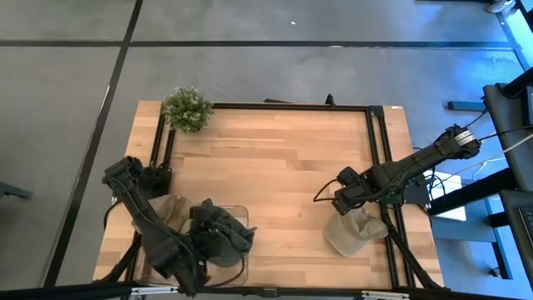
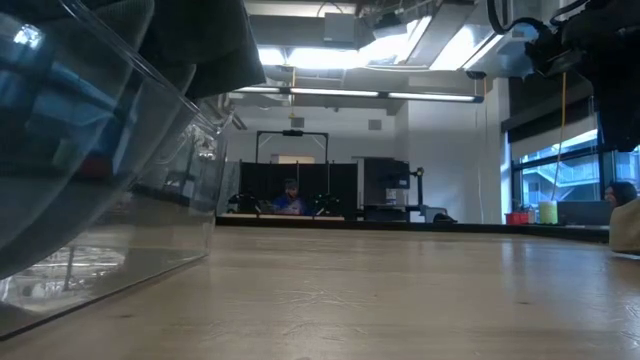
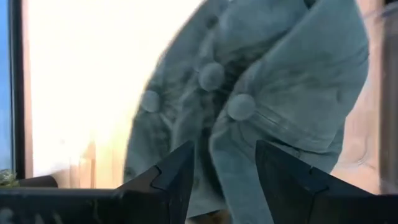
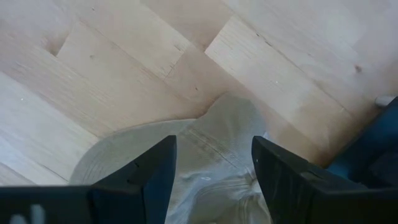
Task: Pick & Place hat
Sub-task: Put the brown cap into the left transparent bin
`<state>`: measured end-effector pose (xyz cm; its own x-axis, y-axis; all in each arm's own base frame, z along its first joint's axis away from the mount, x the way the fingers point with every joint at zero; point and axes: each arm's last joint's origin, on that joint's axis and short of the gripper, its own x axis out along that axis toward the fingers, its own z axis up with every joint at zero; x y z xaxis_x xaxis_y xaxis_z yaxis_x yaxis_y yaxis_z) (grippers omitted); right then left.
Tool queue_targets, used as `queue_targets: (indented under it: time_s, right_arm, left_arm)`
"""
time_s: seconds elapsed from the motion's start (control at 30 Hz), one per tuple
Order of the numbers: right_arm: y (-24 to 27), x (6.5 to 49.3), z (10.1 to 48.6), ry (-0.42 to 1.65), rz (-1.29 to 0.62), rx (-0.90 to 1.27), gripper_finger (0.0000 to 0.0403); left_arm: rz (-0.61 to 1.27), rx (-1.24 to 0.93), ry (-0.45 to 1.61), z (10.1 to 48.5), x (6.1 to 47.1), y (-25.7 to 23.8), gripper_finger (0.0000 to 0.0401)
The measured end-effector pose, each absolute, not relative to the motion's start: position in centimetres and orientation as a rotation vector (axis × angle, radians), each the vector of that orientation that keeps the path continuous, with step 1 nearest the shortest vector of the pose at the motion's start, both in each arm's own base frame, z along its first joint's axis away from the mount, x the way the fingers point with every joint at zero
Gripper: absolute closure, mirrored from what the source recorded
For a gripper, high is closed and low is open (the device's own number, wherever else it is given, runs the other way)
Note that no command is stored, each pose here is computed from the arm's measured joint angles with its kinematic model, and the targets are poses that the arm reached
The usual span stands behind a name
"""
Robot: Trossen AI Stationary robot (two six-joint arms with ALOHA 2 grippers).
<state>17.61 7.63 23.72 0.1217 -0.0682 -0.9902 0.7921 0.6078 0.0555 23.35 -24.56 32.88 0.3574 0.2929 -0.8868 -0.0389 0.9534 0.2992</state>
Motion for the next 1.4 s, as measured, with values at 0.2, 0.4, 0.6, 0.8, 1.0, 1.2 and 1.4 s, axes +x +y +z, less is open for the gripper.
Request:
queue_targets:
  time_s: [0.2,0.4,0.6,0.8,1.0,1.2,1.4]
  right_arm:
    - [7.6,17.6,23.7,1.306,-0.711,0.701,0.0193]
    - [7.8,17.5,23.7,1.352,-0.675,0.712,0.0193]
    - [7.7,16.5,23.7,1.505,-0.699,0.734,0.0193]
    - [7.2,16.2,23.7,1.469,-0.781,0.661,0.0193]
    - [7.0,16.3,22.3,1.549,-0.587,0.563,0.0193]
    - [7.1,15.8,18.9,1.592,-0.525,0.651,0.0193]
    - [6.5,14.7,18.1,1.603,-0.739,0.667,0.0193]
  left_arm:
    - [0.22,0.186,1.083,35.7,21.9,-23.0,0.0237]
    - [0.274,0.172,0.898,38.7,20.5,-20.8,0.0237]
    - [0.255,0.059,0.716,42.5,17.8,-18.1,0.0237]
    - [0.107,0.068,0.585,45.4,16.8,-16.9,0.0237]
    - [0.091,0.094,0.571,46.0,16.8,-15.9,0.0237]
    - [0.109,0.109,0.621,44.6,17.6,-15.8,0.0237]
    - [0.169,0.089,0.64,43.4,18.3,-15.6,0.0237]
